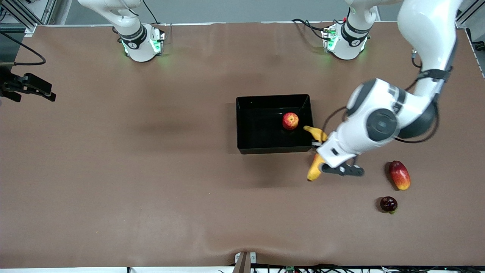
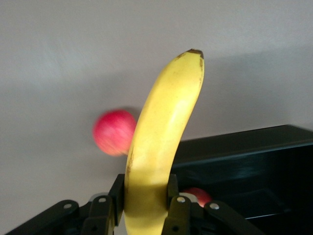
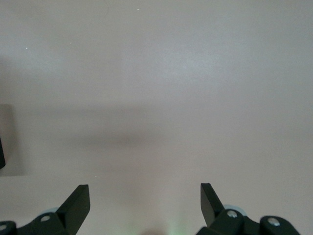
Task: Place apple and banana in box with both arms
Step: 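Lift the banana and carry it over the tray with the left gripper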
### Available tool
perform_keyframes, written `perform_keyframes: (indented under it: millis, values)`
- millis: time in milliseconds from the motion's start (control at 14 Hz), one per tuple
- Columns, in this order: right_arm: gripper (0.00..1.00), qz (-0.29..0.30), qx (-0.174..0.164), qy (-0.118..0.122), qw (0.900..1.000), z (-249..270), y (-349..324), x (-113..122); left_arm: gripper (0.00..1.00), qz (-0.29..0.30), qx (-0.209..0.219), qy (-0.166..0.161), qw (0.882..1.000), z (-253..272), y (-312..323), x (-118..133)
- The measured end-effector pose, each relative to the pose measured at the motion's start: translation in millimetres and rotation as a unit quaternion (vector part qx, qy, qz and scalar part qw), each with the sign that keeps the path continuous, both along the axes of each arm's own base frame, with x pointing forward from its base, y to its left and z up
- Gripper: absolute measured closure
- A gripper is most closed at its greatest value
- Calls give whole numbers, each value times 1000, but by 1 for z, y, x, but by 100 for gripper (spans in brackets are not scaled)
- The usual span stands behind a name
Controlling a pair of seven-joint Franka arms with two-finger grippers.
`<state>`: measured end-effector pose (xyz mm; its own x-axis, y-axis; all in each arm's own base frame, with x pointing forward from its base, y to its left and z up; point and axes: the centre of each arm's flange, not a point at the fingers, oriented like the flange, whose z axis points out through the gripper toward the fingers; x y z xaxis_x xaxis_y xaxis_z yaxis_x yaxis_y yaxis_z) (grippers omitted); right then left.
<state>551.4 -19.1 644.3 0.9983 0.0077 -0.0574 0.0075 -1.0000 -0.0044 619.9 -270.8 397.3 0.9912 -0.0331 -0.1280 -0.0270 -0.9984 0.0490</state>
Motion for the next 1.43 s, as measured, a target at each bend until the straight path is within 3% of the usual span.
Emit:
perform_keyframes:
  millis: [286,929,1143,1429]
  values:
    - [0,0,0,0,1000,0,0,0,63,115,27,6,993,-14,-86,-53]
    - [0,-35,-2,17,999,-2,1,-4,63,189,57,-31,980,-76,-147,-149]
    - [0,-41,4,19,999,-2,3,-4,63,191,62,-56,978,-86,-160,-163]
    - [0,-44,7,19,999,-2,3,-4,63,170,48,-77,981,-105,-166,-161]
